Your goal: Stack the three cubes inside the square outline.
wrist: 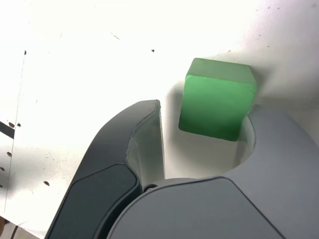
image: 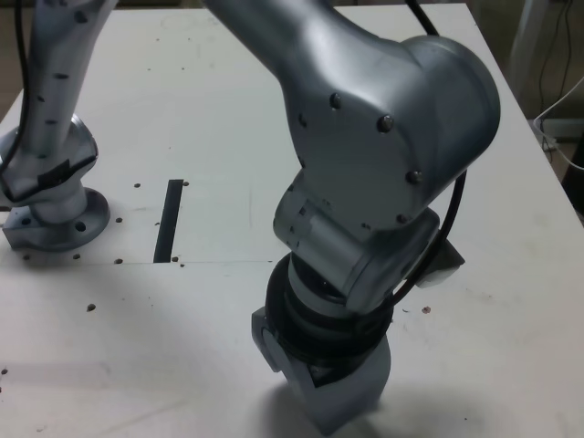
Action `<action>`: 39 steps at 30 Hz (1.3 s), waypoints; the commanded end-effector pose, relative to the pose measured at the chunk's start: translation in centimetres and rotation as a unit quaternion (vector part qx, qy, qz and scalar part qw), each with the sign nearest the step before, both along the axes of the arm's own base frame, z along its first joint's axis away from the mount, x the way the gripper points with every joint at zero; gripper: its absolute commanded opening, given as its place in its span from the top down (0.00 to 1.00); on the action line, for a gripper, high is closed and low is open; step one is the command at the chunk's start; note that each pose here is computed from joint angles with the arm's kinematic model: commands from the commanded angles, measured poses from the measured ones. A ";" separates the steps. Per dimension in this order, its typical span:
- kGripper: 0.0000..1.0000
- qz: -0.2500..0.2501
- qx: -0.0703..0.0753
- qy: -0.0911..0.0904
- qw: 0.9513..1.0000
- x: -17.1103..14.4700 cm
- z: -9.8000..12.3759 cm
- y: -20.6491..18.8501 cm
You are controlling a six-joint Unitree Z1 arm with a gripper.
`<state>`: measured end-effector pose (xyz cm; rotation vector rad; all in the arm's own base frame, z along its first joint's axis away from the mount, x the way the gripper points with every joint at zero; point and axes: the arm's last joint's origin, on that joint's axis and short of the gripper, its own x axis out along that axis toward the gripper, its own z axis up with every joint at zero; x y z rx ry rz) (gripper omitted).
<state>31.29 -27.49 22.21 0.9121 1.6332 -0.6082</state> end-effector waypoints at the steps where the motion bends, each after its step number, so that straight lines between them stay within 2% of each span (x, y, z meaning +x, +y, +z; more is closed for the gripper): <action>1: 0.72 0.001 0.001 0.003 1.000 0.0 -0.2 -0.1; 15: 0.73 0.001 0.002 0.006 1.000 0.2 -0.3 -0.3; 23: 0.74 0.003 0.005 0.001 1.000 0.1 0.3 -0.2; 32: 0.74 0.025 0.008 -0.018 0.999 0.0 4.1 1.4; 39: 0.74 0.097 0.008 -0.019 0.995 1.0 7.7 6.4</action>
